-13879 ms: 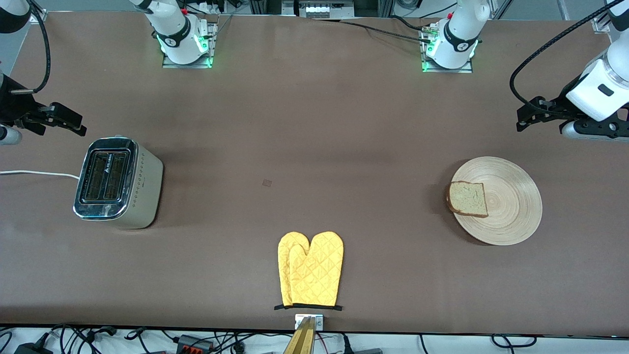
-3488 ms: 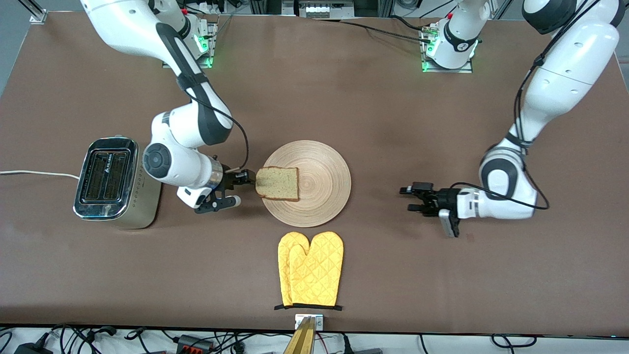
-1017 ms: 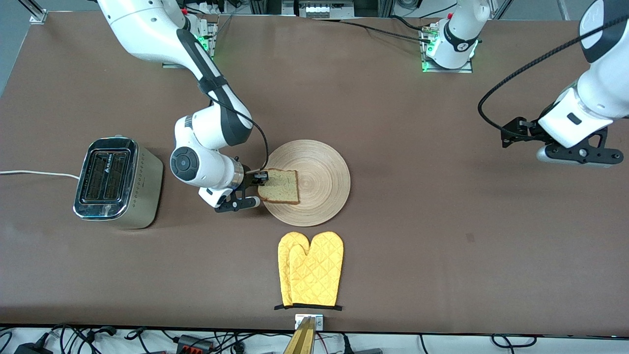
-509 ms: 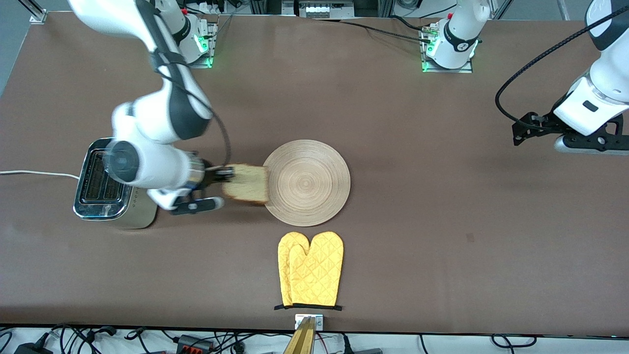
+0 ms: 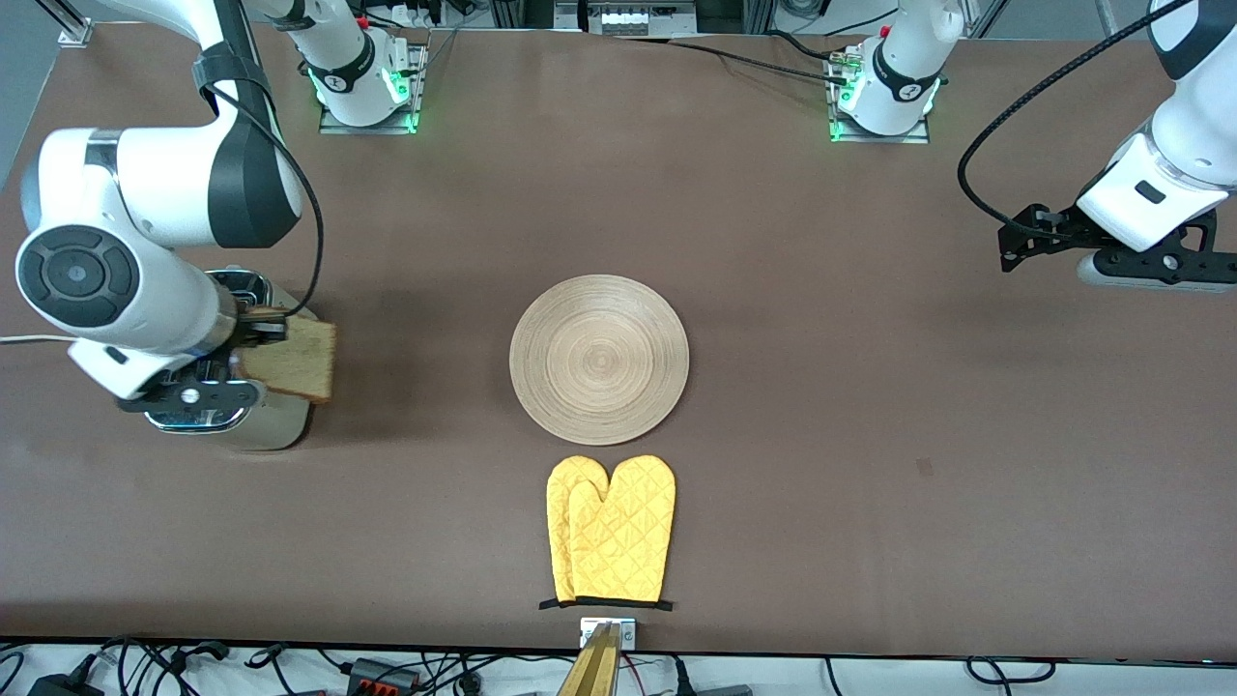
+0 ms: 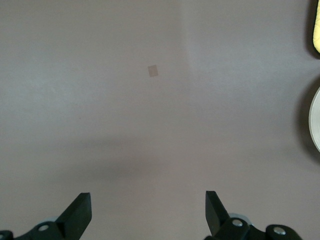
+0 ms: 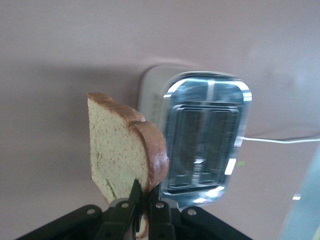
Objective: Move plate and put bread in toaster
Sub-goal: 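Lift the bread off the plate and carry it over the toaster, then lower the bread into a toaster slot with the right gripper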
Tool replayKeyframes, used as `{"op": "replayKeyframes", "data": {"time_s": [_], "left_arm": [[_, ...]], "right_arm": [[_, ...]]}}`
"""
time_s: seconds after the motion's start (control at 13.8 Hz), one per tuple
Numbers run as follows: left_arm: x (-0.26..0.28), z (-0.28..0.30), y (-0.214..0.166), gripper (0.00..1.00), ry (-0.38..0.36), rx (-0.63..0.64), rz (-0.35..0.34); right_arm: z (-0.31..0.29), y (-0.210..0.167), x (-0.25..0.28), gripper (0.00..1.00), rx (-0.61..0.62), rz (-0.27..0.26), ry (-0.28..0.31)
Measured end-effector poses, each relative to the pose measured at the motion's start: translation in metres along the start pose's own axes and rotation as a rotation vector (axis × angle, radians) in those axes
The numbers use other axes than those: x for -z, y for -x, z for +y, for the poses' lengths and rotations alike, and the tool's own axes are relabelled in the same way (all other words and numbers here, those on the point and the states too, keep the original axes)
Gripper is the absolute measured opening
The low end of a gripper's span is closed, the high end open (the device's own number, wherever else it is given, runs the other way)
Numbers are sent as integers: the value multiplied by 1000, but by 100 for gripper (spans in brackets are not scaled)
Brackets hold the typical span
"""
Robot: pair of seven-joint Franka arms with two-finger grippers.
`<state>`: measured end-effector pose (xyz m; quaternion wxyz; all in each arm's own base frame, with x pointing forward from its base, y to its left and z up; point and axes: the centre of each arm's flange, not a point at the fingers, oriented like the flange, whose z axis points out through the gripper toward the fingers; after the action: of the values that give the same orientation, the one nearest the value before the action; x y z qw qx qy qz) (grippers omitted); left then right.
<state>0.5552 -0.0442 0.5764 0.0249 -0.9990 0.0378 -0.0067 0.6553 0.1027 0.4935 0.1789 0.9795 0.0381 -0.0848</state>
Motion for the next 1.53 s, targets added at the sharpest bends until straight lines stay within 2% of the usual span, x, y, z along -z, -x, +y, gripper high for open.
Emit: {"op": "replayKeyframes", "data": {"time_s": [0.22, 0.58, 1.02, 1.31, 1.53], "left_arm": [[4, 7, 0, 100, 0, -12, 1], [12, 9, 11, 100, -3, -16, -75], [15, 2, 10, 100, -2, -3, -66], [19, 1, 9, 100, -1, -2, -59], [19, 1, 8, 100, -1, -2, -59]], "right_arm": [[40, 10, -1, 8, -17, -62, 118], [54, -1, -37, 8, 21, -135, 264], [37, -12, -62, 8, 48, -173, 287], [33, -9, -69, 8, 54, -207, 283], [30, -8, -70, 8, 56, -214, 270]]}}
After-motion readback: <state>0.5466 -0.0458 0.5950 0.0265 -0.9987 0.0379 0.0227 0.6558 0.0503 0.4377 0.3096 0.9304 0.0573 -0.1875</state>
